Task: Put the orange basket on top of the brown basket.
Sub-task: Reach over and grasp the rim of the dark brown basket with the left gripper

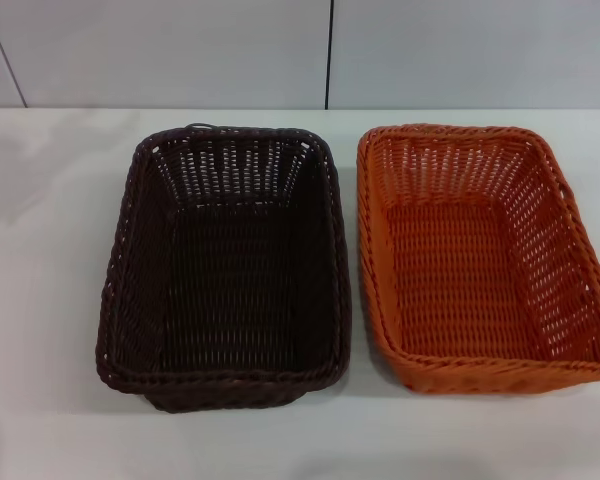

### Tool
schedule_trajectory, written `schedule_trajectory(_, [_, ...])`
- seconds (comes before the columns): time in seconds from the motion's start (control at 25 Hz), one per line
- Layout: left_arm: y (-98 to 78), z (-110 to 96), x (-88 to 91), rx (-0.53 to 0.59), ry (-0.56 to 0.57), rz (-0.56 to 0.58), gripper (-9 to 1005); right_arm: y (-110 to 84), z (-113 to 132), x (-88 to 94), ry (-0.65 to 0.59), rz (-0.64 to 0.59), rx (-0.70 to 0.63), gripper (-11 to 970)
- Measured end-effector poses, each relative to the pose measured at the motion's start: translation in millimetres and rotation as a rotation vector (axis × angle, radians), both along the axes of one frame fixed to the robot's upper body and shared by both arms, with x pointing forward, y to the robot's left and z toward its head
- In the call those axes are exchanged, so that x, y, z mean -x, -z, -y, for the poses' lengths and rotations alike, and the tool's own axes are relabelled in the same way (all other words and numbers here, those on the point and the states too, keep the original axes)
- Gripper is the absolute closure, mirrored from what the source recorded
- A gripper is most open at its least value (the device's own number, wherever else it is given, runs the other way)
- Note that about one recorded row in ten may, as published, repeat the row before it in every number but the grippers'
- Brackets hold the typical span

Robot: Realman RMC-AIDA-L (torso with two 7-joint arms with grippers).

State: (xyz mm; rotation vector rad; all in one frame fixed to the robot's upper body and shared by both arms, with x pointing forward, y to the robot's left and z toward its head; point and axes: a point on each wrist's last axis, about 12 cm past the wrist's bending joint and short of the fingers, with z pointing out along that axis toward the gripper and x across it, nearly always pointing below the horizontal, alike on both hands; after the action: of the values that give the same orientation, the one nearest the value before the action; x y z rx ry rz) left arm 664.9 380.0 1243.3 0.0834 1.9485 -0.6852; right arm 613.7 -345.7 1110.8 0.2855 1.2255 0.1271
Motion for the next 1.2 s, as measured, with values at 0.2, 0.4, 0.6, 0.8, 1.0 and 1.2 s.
schedule_trajectory(0.2, [-24.2, 15.7, 1.8, -0.163, 0.072, -0.177, 137, -4.2, 5.6, -2.3, 0.01, 0.002, 0.014, 351])
schedule_trajectory(0.4, [-41.5, 47.5, 16.7, -0.371, 0.163, -0.362, 137, -8.6, 12.0, -3.5, 0.023, 0.011, 0.026, 351])
schedule_trajectory(0.6, [-40.2, 72.6, 28.8, -0.512, 0.126, -0.472, 137, -11.8, 13.6, -5.2, 0.038, 0.025, 0.01, 351])
schedule_trajectory(0.8, [-26.3, 85.3, 34.2, -0.534, 0.111, -0.54, 136, -15.4, 13.6, -7.9, 0.041, 0.036, 0.007, 351])
schedule_trajectory(1.0, [-12.8, 93.3, 37.3, -0.519, 0.108, -0.579, 136, -17.0, 14.7, -10.7, 0.045, 0.03, 0.004, 351])
schedule_trajectory(1.2, [0.1, 95.3, 41.3, -0.487, 0.091, -0.613, 136, -18.2, 15.0, -12.7, 0.048, 0.027, -0.001, 351])
